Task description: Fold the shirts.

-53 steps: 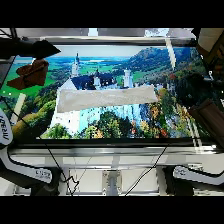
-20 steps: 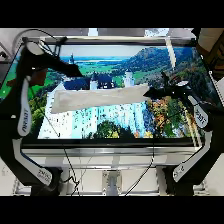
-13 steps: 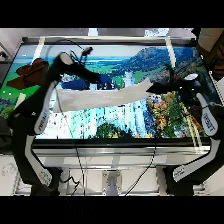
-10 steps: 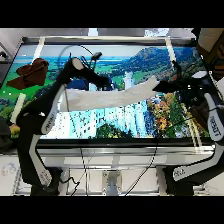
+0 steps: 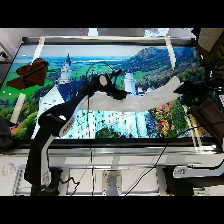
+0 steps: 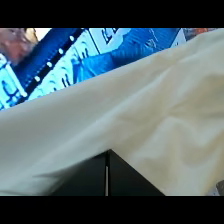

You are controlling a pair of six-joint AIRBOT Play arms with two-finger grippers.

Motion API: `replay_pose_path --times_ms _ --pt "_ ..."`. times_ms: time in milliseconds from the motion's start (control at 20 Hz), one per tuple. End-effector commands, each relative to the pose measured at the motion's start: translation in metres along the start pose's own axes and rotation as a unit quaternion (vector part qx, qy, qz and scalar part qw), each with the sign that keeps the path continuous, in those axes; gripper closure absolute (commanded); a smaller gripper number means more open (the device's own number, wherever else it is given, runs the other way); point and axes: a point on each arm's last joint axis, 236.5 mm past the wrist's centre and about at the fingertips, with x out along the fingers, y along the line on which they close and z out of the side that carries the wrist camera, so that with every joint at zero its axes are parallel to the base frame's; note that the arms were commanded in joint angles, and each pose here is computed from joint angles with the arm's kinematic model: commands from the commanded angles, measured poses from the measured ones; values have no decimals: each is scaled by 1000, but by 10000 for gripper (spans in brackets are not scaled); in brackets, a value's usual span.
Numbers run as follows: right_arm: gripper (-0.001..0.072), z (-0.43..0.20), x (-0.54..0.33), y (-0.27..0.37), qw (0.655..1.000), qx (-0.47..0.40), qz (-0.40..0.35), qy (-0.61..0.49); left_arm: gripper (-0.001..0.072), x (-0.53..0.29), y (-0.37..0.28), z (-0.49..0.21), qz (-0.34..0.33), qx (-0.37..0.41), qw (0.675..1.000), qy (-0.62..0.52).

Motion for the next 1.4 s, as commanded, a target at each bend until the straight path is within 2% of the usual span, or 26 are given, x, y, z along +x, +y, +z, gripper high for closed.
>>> replay_pose_path --times_ms 0,100,400,650,750,900,1000,1150,1200,1300,1350 --pt "686 -15 -19 27 999 -9 34 16 693 28 -19 -10 -3 -15 1000 -2" --pt "686 -7 -24 42 998 -15 54 -5 693 36 -22 -19 -4 -16 1000 10" --pt "686 35 -29 124 978 -40 183 -87 693 25 -32 -21 -13 -7 999 34" --pt "687 30 29 202 973 -110 198 -53 693 -56 -39 37 -10 38 999 -18" --pt "686 29 58 236 970 -143 189 -57 693 -119 -14 64 43 59 996 -59" --pt "687 34 101 283 963 -200 155 -95 693 -236 50 87 186 85 973 -104" --pt "687 42 124 309 954 -237 120 -140 693 -309 86 86 268 75 953 -121" --pt "685 56 144 349 940 -243 109 -214 692 -386 121 67 340 43 931 -125" --pt "655 58 151 359 936 -242 112 -231 692 -400 128 59 347 27 930 -120" --pt "380 49 159 376 932 -250 121 -233 692 -414 140 42 354 3 930 -103" --pt "325 42 161 382 929 -262 124 -230 692 -415 145 36 355 -6 930 -93"
